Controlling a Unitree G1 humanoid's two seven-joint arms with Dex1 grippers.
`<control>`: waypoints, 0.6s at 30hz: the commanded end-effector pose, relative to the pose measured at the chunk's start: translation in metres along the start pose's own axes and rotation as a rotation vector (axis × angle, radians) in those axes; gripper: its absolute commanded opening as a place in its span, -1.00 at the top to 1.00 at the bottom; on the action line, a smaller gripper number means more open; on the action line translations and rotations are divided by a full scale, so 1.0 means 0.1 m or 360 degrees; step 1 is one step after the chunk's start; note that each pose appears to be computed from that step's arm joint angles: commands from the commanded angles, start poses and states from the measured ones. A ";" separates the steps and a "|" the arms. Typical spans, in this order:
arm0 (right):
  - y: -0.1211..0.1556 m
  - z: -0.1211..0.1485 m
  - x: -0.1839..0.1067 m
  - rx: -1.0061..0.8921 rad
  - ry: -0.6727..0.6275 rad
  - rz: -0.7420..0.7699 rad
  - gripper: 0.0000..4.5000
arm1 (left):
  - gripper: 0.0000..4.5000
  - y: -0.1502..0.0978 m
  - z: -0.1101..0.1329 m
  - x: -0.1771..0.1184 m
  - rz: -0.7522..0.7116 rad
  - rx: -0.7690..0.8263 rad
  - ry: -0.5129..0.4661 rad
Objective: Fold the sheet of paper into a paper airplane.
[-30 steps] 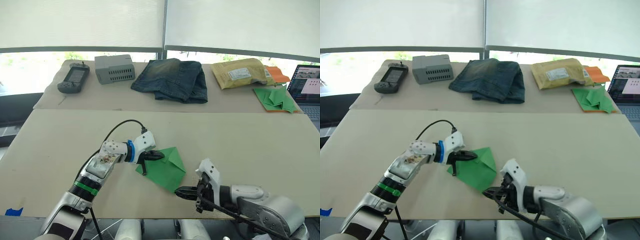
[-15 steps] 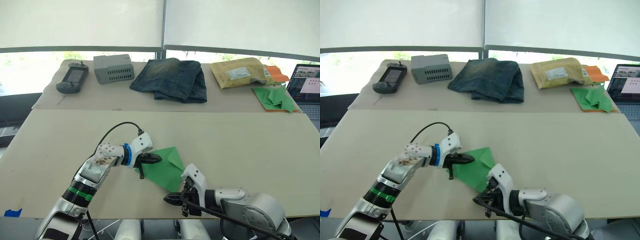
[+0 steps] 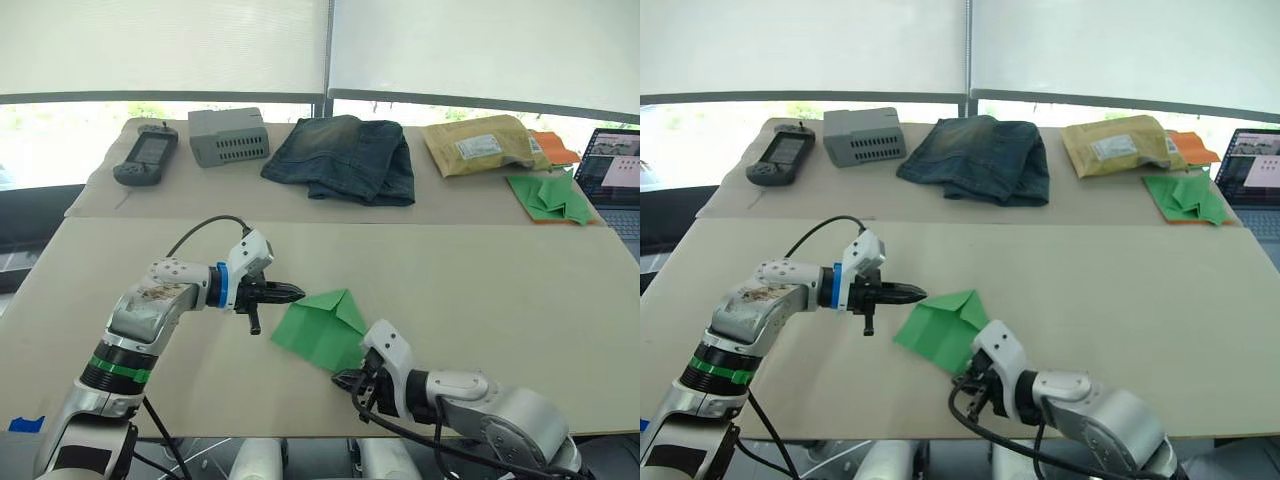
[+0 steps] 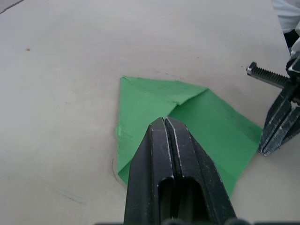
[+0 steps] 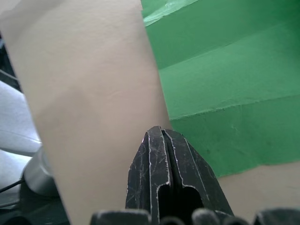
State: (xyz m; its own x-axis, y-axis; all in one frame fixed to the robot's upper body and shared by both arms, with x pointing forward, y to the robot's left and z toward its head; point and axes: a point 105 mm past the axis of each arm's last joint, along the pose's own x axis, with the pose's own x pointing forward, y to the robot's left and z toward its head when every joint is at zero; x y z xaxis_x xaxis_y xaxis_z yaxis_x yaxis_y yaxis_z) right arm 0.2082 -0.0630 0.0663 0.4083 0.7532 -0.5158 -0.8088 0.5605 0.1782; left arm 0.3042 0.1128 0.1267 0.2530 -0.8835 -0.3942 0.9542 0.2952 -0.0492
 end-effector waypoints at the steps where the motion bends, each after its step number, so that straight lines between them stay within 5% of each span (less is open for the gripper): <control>1: -0.33 0.08 -0.10 -0.0057 -0.0055 -0.0223 1.00 | 0.99 0.02 0.05 -0.01 0.0015 0.0052 -0.0024; 12: -0.68 0.12 -0.28 -0.0174 -0.0061 -0.0412 1.00 | 0.99 0.20 -0.05 -0.08 0.0126 0.0084 0.0009; 18: -0.52 0.10 -0.35 -0.0106 -0.0056 -0.0258 1.00 | 0.99 0.29 -0.04 -0.02 0.0199 0.0096 -0.0015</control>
State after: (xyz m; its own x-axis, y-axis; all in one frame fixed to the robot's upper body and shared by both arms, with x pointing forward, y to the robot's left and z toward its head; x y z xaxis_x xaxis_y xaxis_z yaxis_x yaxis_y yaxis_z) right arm 0.2482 -0.1186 0.0752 0.5781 0.6310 -0.5173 -0.7307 0.6825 0.0160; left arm 0.3238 0.1262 0.1124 0.3410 -0.8481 -0.4056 0.9279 0.3728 0.0006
